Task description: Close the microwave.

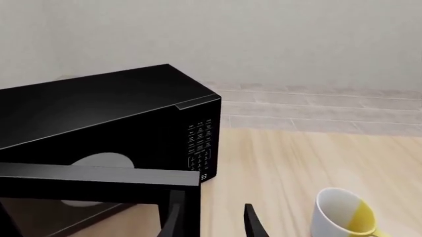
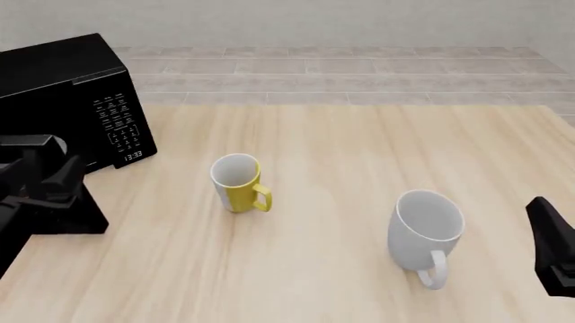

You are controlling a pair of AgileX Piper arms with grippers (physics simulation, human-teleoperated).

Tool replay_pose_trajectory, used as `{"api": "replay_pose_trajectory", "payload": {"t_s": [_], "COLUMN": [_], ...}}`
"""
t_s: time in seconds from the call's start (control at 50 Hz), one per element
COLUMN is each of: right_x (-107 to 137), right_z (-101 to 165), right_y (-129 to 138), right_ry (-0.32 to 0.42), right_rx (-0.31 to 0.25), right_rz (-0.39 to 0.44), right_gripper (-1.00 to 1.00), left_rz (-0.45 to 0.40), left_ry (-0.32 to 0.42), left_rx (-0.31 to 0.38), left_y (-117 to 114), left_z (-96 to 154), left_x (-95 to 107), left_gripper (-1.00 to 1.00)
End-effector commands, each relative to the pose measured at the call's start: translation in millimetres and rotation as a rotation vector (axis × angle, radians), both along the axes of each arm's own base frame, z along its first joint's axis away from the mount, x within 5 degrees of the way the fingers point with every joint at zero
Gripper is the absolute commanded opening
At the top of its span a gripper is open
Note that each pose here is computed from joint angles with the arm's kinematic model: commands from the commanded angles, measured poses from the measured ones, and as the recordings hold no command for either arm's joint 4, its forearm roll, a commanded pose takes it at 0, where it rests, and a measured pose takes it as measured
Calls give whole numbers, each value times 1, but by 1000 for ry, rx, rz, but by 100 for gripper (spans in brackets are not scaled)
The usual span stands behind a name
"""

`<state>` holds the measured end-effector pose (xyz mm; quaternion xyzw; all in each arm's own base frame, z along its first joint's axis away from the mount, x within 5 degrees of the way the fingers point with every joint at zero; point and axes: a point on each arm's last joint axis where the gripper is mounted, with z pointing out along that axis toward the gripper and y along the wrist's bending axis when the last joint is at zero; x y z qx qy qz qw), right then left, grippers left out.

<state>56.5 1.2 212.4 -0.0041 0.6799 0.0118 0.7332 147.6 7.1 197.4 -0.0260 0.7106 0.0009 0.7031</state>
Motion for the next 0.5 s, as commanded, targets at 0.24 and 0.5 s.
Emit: {"api": "replay_pose_trajectory", "payload": {"t_s": [0.24,0.5], "right_x": [0,0], "right_z": [-1,-1], "right_y": [0,0], "right_ry": [9,6], "right_rx": [4,4], "right_rz": [0,7], "right_gripper": [100,100], "left_rz": [36,45], "left_ry": [123,125], "left_rx": [-35,-33], "left_y": [4,6], "left_z": [-22,-21], "left_x": [12,14], "left_gripper": [100,100]}}
